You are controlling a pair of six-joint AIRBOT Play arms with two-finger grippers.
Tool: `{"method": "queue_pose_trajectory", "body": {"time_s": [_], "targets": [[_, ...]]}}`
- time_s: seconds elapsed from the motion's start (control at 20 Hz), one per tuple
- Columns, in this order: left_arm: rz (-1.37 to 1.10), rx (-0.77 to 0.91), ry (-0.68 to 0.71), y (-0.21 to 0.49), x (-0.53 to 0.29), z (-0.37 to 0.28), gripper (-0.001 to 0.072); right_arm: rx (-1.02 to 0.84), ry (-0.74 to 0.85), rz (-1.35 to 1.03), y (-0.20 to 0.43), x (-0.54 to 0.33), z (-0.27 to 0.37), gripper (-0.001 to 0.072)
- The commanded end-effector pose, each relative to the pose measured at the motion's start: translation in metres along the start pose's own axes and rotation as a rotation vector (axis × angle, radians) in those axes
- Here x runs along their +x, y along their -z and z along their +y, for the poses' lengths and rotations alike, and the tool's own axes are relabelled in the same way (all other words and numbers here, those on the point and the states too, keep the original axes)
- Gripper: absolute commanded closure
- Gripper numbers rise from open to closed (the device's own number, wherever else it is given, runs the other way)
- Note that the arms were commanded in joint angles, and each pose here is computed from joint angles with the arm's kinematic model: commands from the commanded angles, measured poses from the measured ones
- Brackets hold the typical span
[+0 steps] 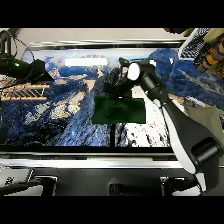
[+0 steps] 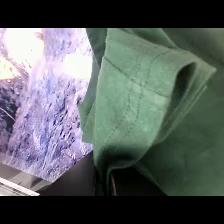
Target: Fold the clothes and pants, and hang the long-sleeved shirts on hangers.
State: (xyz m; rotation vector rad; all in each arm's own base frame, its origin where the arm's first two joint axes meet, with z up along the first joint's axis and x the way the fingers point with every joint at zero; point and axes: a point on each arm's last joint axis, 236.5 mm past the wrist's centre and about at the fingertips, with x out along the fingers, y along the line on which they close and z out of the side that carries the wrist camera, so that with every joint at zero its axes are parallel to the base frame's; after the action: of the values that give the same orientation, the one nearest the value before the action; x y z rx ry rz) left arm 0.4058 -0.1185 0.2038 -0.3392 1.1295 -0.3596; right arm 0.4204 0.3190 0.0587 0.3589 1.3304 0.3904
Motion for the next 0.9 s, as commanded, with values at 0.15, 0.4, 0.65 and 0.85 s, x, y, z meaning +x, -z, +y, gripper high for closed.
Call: {"method": "queue_pose_trajectory", "body": {"time_s": [0.15, 0.4, 0.65, 0.85], "targets": [[0.024, -0.019, -0.015, 0.007, 0.005, 0.009, 0.0690, 0.022, -0.009, 0.045, 0.009, 0.043, 0.006, 0.0614], [0.061, -0.038, -0.019, 0.016, 0.016, 0.015, 0.0690, 0.048, -0.125, 0.007, -0.001, 0.046, 0.032, 0.0192], [0.052, -0.039, -0.018, 0.014, 0.016, 0.015, 0.0690, 0.019, -0.167, 0.003, -0.002, 0.009, 0.039, 0.0153], [0.052, -0.038, -0.018, 0.014, 0.016, 0.015, 0.0690, 0.068, -0.123, -0.078, -0.042, -0.072, -0.034, 0.0153]]}}
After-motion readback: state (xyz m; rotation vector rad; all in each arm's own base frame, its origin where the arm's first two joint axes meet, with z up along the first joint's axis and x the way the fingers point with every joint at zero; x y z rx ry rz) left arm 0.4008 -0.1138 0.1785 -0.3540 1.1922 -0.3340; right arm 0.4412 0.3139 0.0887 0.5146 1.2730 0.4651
